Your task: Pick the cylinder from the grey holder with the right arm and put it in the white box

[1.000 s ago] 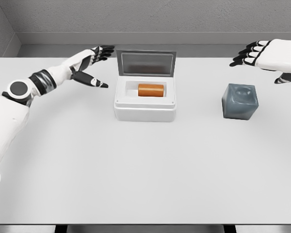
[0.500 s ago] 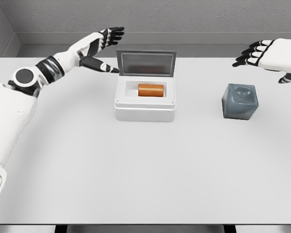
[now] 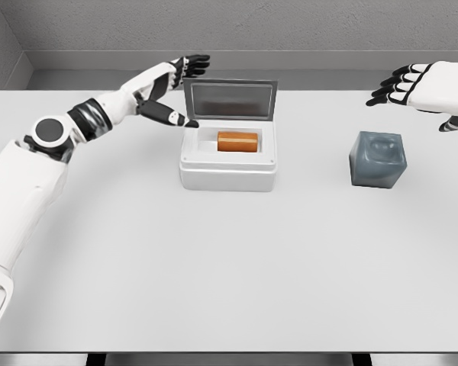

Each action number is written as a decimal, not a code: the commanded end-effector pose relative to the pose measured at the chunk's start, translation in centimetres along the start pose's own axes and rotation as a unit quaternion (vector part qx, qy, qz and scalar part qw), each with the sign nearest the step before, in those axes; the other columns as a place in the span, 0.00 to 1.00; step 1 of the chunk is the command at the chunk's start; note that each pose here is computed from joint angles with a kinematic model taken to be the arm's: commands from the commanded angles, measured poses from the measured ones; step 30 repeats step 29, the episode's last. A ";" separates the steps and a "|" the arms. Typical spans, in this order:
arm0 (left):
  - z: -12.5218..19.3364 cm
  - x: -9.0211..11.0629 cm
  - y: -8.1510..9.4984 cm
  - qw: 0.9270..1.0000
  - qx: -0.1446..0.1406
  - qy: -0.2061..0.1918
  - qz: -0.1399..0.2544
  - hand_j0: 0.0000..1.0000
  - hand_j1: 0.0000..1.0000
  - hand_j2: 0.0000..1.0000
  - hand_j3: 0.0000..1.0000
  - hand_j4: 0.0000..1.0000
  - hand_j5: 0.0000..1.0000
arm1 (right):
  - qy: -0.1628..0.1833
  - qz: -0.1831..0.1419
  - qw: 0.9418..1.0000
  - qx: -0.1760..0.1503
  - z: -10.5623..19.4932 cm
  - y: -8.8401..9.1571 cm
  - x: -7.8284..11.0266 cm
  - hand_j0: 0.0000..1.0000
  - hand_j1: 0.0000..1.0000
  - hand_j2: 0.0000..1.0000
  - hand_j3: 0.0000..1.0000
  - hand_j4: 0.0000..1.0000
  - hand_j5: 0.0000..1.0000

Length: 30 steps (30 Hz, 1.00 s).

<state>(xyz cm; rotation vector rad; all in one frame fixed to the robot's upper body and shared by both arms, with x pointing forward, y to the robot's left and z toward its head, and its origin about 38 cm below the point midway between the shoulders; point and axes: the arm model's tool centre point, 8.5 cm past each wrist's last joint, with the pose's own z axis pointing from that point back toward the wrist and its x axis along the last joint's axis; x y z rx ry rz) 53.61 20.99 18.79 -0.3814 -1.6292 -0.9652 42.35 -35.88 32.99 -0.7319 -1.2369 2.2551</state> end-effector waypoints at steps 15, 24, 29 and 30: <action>5.2 3.2 1.0 0.998 -0.003 -0.058 0.003 1.00 1.00 1.00 1.00 1.00 1.00 | 0.010 0.005 1.000 0.008 1.2 0.0 -0.3 1.00 1.00 1.00 1.00 1.00 1.00; 11.8 -3.1 5.2 0.997 0.073 0.001 -0.026 1.00 1.00 1.00 1.00 1.00 1.00 | 0.010 0.003 1.000 0.010 1.2 0.2 -0.2 1.00 1.00 1.00 1.00 1.00 1.00; 12.8 -4.2 5.0 0.996 0.076 0.007 -0.039 1.00 1.00 1.00 1.00 1.00 1.00 | 0.010 0.003 1.000 0.010 1.2 0.3 -0.2 1.00 1.00 1.00 1.00 1.00 1.00; 12.8 -4.2 5.0 0.996 0.076 0.007 -0.039 1.00 1.00 1.00 1.00 1.00 1.00 | 0.010 0.003 1.000 0.010 1.2 0.3 -0.2 1.00 1.00 1.00 1.00 1.00 1.00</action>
